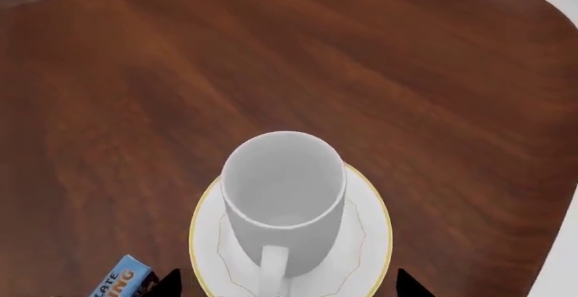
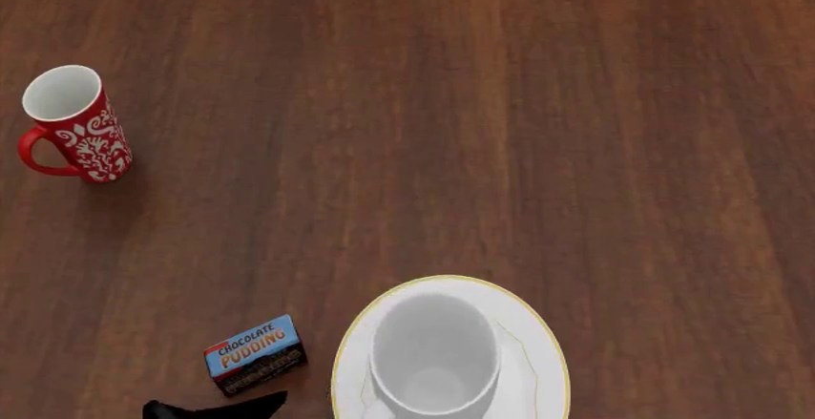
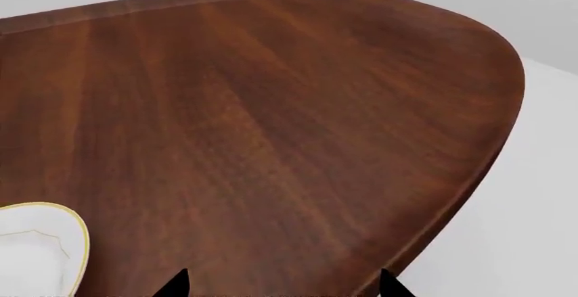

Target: Put the white mug on the plate.

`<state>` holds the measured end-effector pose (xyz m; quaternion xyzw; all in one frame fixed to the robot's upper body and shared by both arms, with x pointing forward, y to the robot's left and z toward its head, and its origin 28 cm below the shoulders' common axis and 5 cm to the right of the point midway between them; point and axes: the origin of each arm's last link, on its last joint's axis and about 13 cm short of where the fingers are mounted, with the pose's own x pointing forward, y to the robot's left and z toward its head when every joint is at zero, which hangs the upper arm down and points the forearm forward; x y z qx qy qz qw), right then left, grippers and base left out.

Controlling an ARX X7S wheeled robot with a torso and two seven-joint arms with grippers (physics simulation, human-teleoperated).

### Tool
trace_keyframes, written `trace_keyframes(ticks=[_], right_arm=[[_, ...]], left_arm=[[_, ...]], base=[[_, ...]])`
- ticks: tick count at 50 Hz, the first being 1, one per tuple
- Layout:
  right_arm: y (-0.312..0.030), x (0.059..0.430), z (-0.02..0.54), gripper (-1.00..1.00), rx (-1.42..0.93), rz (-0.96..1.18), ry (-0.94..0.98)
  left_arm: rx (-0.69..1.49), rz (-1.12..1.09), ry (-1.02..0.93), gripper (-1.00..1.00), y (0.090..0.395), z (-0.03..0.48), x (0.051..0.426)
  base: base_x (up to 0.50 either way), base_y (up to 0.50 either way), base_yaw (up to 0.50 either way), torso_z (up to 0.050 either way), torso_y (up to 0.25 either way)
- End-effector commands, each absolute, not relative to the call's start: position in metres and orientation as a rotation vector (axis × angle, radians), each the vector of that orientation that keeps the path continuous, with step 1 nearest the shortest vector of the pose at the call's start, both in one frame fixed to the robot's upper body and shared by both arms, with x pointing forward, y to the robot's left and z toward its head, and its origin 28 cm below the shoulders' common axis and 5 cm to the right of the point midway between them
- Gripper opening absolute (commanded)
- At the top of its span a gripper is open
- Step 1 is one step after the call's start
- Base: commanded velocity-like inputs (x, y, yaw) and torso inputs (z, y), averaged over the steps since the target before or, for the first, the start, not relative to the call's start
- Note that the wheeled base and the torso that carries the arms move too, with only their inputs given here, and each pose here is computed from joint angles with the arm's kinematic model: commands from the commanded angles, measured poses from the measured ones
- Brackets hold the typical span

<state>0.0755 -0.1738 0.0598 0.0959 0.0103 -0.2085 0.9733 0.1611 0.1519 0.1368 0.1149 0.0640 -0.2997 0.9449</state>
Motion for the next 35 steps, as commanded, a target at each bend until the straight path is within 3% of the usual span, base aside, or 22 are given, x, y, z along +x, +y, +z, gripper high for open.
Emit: trace_keyframes(ticks=[1,35], right_arm=[[-0.173,0.075,0.059,1.00,0.194,-0.416,0.024],[-0.169,0.077,0.065,1.00,0.177,-0.374,0.013]], left_arm=[[0.229,-0.590,0.110,1.00,0.157,0.139,0.152],[0.079,-0.355,-0.058,1.00,0.193,0.133,0.119]], base=[[0.00,0.00,0.00,0.000,0.000],[0.00,0.00,0.00,0.000,0.000]])
